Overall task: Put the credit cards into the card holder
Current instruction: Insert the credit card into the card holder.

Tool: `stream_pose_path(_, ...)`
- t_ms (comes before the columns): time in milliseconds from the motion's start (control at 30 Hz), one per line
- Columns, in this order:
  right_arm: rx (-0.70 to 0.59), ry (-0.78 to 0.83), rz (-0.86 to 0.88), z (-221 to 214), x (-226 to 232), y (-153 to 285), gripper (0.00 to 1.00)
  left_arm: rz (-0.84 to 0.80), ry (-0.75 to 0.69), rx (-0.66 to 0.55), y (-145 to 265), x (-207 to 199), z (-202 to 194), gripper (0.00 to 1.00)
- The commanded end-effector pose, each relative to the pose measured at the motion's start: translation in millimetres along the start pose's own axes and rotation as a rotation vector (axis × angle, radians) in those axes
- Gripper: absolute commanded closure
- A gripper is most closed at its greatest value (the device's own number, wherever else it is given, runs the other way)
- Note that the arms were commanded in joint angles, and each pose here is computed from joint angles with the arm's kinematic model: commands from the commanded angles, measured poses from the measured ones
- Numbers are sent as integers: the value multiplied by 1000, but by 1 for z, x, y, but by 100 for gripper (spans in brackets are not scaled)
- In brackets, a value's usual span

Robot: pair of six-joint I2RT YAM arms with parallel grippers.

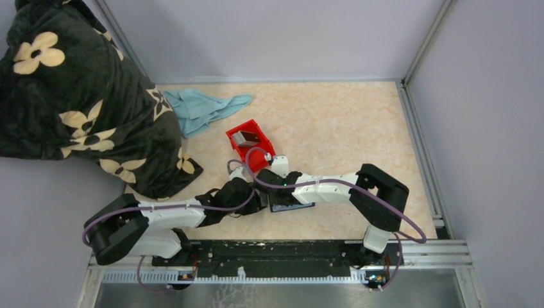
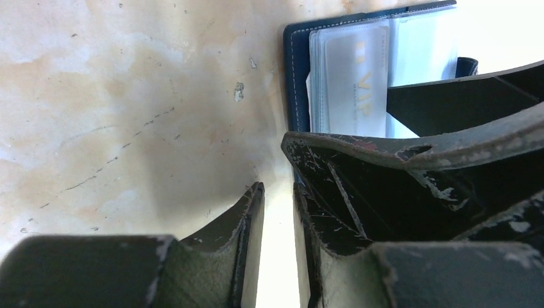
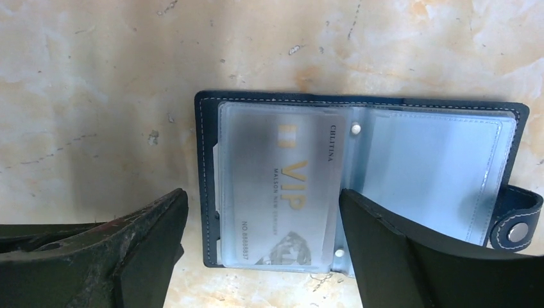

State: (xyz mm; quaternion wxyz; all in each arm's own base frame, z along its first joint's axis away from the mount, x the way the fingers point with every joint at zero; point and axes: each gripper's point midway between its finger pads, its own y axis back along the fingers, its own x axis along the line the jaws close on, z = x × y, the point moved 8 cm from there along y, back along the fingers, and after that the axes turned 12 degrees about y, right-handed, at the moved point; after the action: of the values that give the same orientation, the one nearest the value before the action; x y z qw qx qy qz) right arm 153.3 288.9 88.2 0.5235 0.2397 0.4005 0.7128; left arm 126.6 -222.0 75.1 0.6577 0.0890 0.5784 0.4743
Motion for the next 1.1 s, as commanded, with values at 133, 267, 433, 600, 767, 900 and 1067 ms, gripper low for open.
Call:
stream_pose_path(133,-33,12,10,5,-12,25,11,172,-25,6,0,32,-6,66)
stream_pose_path(267,-88,6,41,16,-14,39,11,194,-23,10,-2,35,-6,65)
stream_pose_path(433,-145,0,20,25,-26,56,12,208,-20,23,-5,36,-8,66)
stream_pose_path(600,-125,29,-60,16,-42,57,14,225,-23,33,-8,38,-9,66)
stream_pose_path(767,-86,22,-106,-2,-55,53,15,243,-25,40,-8,43,-11,67)
stream_pose_path(900,-82,-22,-129,-16,-70,52,18,251,-29,44,-8,45,-12,72)
stream_pose_path(1067,-48,-60,-145,-31,-89,48,20,268,-35,52,-9,49,-14,72)
